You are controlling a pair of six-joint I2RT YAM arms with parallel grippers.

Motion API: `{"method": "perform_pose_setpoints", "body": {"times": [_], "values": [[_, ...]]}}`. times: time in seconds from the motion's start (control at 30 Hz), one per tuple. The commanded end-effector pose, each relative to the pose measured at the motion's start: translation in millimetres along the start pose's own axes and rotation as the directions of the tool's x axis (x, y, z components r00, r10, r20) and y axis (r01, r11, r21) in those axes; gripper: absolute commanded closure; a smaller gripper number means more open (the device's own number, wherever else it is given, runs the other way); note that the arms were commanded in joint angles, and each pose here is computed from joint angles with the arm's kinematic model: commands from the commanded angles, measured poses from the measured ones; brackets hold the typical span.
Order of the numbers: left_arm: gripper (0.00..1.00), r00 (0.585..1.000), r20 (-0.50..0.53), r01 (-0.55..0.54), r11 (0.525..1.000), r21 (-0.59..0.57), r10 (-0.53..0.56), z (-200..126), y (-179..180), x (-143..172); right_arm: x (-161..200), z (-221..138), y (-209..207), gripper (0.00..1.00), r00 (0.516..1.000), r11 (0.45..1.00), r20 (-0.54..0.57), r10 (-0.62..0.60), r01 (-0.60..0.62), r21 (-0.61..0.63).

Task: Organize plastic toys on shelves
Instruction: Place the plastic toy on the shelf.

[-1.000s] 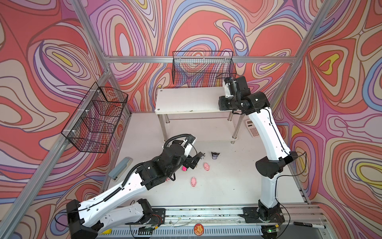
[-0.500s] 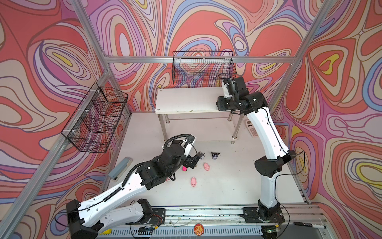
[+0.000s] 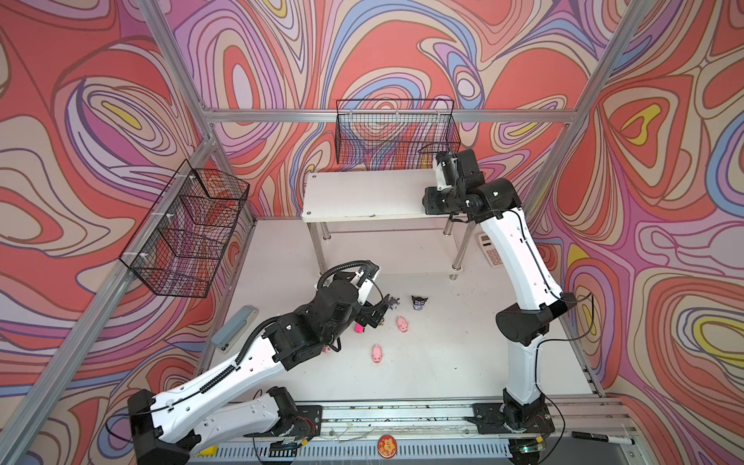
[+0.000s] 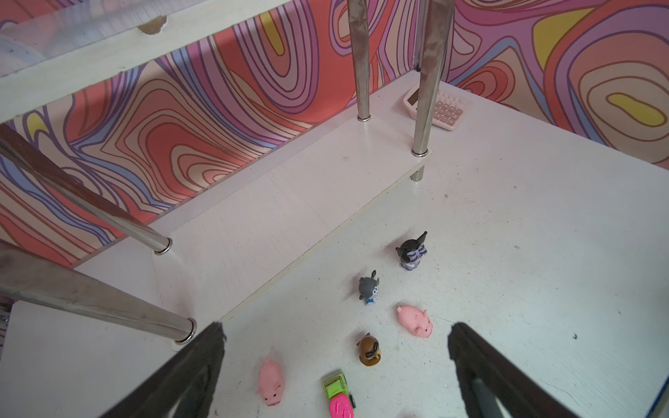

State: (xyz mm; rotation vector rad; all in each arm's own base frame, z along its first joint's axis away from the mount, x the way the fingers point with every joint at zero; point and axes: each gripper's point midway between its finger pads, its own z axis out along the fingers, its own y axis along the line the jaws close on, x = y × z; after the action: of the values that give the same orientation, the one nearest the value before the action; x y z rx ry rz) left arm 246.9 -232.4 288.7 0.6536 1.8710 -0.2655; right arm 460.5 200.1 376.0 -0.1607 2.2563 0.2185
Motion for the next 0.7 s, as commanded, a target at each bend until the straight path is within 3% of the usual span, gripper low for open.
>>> {"method": "perform_pose_setpoints", "body": {"times": [0.0, 0.37, 0.67], "values": [[0.00, 1.000, 0.022, 0.012, 1.000, -0.019, -0.011, -6.3, 5.1, -5.5, 0.6, 2.4, -6.5, 0.56, 1.000, 0.999, -0.001, 0.022, -0.022, 0.027], [0.00, 1.000, 0.024, 0.015, 0.999, -0.030, -0.014, -7.4, 7.3, -4.8, -1.7, 5.7, -4.8, 0.56, 0.999, 0.998, 0.009, 0.052, -0.052, 0.020], [0.00, 0.999, 0.032, 0.021, 0.999, -0.042, -0.019, -10.4, 10.6, -6.4, -17.9, -15.9, 2.5, 0.32, 0.996, 0.998, 0.081, 0.048, -0.045, -0.037]]}}
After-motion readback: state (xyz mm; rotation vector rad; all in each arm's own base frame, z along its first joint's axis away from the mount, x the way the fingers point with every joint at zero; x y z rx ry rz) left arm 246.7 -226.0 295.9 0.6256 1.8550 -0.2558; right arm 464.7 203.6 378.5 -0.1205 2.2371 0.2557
